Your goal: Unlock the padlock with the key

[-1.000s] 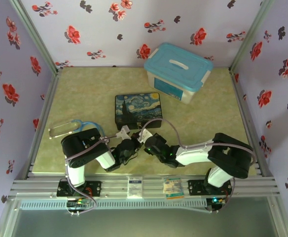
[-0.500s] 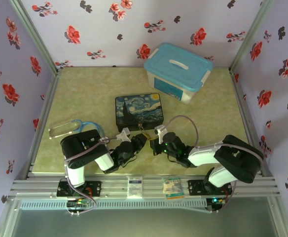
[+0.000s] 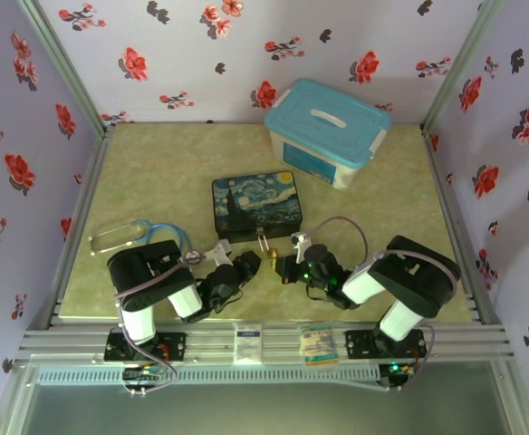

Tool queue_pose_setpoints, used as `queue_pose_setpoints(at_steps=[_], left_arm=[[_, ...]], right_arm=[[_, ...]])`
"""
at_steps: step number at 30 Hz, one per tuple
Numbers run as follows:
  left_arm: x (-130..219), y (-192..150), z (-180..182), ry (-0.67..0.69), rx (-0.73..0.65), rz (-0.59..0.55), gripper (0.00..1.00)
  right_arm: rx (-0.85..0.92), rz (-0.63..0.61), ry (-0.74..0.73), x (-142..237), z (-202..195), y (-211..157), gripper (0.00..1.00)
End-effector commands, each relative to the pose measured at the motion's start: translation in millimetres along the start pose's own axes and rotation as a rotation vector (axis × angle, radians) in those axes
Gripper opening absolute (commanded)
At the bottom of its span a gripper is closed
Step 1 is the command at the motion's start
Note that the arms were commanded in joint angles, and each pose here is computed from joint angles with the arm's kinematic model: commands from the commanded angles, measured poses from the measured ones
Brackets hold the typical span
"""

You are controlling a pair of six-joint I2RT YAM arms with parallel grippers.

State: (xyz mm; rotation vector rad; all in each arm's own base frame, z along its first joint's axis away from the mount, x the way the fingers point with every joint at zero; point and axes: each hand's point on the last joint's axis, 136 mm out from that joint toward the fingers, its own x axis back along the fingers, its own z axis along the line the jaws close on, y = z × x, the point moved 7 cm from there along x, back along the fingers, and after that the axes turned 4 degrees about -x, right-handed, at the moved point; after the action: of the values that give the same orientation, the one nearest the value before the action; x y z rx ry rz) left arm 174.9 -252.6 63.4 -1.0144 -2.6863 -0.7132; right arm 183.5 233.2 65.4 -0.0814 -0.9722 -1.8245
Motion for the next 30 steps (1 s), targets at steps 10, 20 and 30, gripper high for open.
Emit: queue_pose_setpoints(at_steps=[10,20,30], left_arm=[[-6,14,-60,0.205,-0.403,-0.003,0.35],[-37,-8,-42,0.268,-0.339,0.127,0.23],[-47,-19,-33,0.315,-0.371,0.183,0.27]], right_arm=[[-0.073,0.016,-0.024,-2,-10,-2,0.11],[-0.072,0.014,-0.005,-5,-6,1,0.11],[-0.091,-0.013,0.029,-4,1,7,0.11]])
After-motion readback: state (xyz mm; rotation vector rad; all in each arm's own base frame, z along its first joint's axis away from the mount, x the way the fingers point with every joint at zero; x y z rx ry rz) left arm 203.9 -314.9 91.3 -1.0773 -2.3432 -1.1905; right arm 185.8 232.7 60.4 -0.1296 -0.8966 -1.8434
